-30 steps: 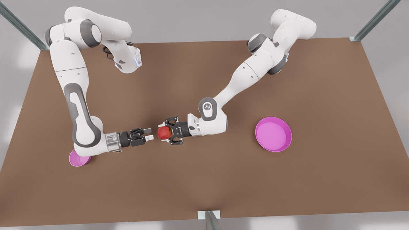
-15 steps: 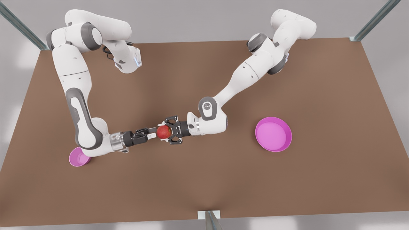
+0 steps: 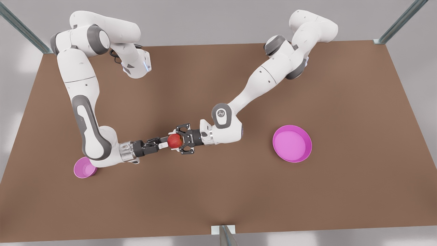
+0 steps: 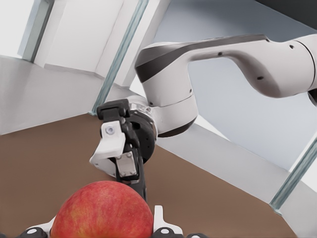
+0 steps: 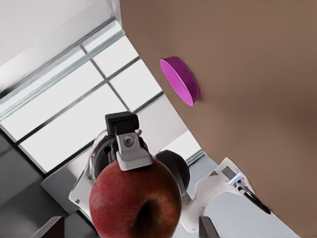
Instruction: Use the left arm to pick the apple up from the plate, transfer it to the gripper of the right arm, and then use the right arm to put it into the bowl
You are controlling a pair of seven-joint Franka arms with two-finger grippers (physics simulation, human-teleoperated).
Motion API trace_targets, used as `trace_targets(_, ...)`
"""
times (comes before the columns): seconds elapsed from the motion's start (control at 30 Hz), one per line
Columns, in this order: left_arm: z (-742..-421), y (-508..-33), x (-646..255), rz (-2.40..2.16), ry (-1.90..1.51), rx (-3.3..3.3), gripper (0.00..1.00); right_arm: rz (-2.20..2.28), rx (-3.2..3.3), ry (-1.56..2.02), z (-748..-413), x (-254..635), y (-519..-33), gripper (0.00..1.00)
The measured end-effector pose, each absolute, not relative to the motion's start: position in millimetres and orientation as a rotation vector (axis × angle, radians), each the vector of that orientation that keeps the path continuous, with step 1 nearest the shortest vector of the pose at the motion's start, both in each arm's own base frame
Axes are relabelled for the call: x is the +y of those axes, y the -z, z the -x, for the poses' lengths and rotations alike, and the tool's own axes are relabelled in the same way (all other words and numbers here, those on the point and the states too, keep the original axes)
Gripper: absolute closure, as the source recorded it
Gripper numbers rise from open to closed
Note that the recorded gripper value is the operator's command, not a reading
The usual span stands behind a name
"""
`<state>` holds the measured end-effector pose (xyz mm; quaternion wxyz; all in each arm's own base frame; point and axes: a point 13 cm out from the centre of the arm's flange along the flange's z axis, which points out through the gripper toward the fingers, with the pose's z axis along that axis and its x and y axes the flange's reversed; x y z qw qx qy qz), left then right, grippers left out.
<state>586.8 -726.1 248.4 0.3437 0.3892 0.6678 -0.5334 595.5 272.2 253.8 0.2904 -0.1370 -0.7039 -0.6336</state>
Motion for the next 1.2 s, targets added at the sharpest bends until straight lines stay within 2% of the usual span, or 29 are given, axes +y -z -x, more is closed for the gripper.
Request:
trace_targets(0.97,-577.9,-244.7,-734.5,-1.028,1.363,1.727,0.27,0.258,-1.936,1.784,-601.7,299.4,-248.5,0.0)
trace_targets(1.13,-578.9,-244.3,-733.9,-1.027,1.358,1.728,0.27,0.245,-1.956,1.798,-604.0,299.6,-246.0,0.11)
trace_targets(1.17,-579.0,-244.3,-733.9,-1.026,1.358,1.728,0.27,0.242,-1.959,1.8,-604.2,299.6,-245.8,0.08)
trace_targets(1.2,-579.1,-244.2,-733.8,-1.026,1.357,1.728,0.27,0.239,-1.961,1.802,-604.3,299.6,-245.7,0.0)
